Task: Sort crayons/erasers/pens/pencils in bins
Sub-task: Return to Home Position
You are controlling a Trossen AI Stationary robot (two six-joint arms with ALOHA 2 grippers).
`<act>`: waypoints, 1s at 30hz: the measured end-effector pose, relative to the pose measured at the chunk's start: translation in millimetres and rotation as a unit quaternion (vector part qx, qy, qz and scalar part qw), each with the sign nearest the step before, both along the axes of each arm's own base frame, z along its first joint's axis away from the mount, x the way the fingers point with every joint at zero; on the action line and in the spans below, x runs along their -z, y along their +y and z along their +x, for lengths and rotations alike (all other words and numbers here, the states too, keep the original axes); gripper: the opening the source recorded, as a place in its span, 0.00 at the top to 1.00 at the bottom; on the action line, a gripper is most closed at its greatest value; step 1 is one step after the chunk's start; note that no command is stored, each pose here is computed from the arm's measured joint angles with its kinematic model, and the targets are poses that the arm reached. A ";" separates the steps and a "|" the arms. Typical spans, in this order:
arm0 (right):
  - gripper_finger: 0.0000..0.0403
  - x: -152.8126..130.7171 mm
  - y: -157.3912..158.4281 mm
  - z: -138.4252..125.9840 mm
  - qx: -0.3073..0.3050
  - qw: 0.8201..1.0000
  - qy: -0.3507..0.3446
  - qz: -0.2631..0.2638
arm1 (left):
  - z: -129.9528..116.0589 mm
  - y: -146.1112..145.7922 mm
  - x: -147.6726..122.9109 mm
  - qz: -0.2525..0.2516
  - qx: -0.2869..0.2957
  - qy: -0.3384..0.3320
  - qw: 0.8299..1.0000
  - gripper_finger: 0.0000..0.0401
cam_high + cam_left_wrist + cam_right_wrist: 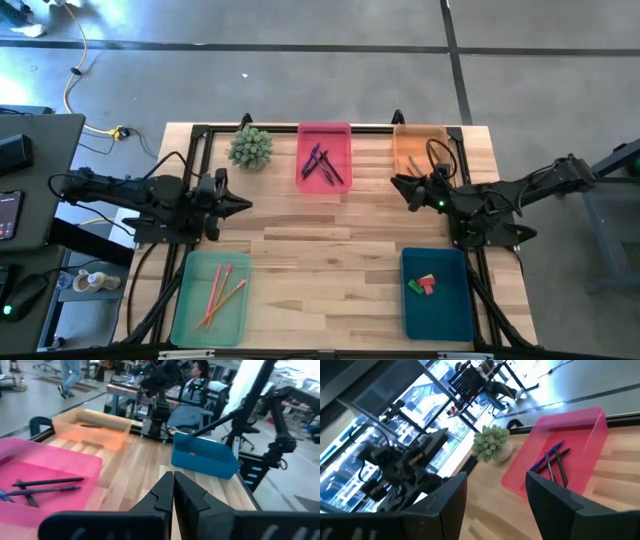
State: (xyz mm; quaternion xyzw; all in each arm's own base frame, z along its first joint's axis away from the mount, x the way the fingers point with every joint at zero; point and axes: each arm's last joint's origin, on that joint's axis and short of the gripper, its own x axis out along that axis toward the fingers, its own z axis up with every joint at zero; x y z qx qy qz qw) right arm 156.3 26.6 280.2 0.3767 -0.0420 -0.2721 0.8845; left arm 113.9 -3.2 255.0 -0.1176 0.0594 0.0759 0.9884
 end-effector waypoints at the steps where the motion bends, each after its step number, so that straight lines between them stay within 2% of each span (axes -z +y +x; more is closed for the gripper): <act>1: 0.52 0.1 -1.4 0.2 0.005 1.000 -0.001 0.001 | -0.6 -0.3 3.9 -0.001 0.006 -0.004 1.000 1.00; 7: 0.52 -0.4 -9.2 0.6 0.030 0.999 -0.007 0.009 | -3.2 -2.0 22.2 -0.008 0.040 -0.041 0.998 1.00; 12: 0.52 -4.4 -16.2 -3.9 0.042 0.999 -0.014 0.002 | -4.0 -2.2 35.5 -0.022 0.043 -0.062 0.997 1.00; 21: 0.52 -20.6 -27.9 -29.1 0.060 0.997 -0.047 -0.032 | -1.6 -2.0 60.5 -0.049 0.039 -0.085 0.994 1.00; 30: 0.52 -30.8 -35.2 -51.3 0.086 0.992 -0.078 -0.050 | -4.8 8.1 58.2 -0.042 0.002 -0.116 0.992 1.00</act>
